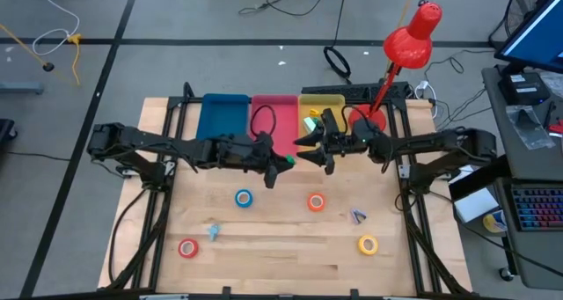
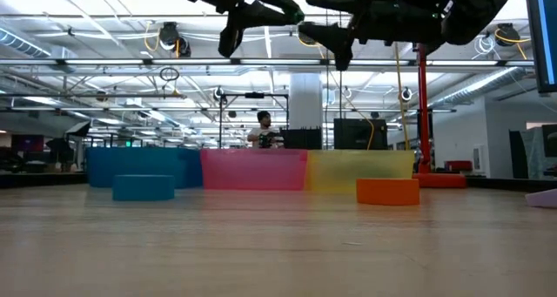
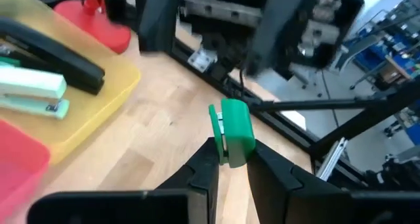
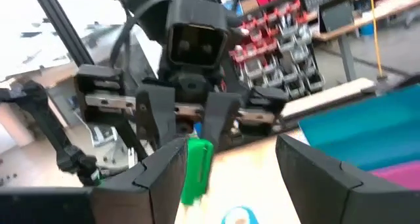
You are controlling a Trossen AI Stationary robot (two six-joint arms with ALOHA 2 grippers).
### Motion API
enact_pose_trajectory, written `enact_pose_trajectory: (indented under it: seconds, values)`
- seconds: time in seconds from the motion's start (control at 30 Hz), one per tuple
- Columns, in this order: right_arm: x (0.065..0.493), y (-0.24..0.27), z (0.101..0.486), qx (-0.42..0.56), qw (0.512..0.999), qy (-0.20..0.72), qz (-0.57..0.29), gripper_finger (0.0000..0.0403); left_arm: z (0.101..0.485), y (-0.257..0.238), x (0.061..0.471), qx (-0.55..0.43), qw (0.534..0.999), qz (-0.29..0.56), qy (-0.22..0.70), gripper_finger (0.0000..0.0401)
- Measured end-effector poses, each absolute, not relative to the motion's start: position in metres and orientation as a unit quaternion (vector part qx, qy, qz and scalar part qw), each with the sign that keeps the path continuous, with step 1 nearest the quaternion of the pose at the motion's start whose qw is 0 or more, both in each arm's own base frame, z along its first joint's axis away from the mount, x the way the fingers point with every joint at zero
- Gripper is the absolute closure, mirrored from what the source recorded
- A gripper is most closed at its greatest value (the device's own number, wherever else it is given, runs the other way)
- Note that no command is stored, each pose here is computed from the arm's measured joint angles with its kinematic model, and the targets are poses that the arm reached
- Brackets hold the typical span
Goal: Pick and place Stapler, Stapler remover, tape
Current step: Put the green stapler into the yellow bin
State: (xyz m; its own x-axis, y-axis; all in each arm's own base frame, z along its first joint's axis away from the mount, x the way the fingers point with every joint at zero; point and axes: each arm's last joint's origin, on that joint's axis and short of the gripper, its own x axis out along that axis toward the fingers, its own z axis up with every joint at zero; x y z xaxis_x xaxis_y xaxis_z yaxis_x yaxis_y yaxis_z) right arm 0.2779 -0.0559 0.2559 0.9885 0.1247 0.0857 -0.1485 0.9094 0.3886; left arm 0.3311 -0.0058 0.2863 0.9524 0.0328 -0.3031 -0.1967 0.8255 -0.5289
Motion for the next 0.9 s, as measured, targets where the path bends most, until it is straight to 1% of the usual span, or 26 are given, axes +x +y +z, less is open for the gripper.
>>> enact_pose_trajectory:
  seconds: [0.17, 0.37, 0.53, 0.7, 0.8, 0.9]
  values:
    - [0.272, -0.055, 0.264, 0.196, 0.976, -0.036, 0.087, 0.0179, 0.285, -0.005, 0.331, -0.293, 0.943, 0.044, 0.153, 0.0345]
    - [0.274, -0.05, 0.26, 0.201, 0.975, -0.018, 0.092, 0.0179, 0.285, -0.001, 0.331, -0.295, 0.942, 0.044, 0.152, 0.0331]
    - [0.277, -0.049, 0.257, 0.202, 0.975, -0.013, 0.094, 0.0178, 0.286, 0.0, 0.331, -0.296, 0.943, 0.038, 0.148, 0.0337]
    - [0.282, -0.051, 0.249, 0.22, 0.972, -0.006, 0.08, 0.0157, 0.287, 0.0, 0.331, -0.295, 0.943, 0.037, 0.147, 0.0341]
    - [0.283, -0.05, 0.253, 0.215, 0.973, -0.023, 0.086, 0.0143, 0.287, 0.0, 0.331, -0.294, 0.944, 0.036, 0.147, 0.0341]
    - [0.284, -0.049, 0.248, 0.223, 0.971, -0.01, 0.085, 0.0135, 0.287, 0.002, 0.331, -0.295, 0.944, 0.039, 0.146, 0.0342]
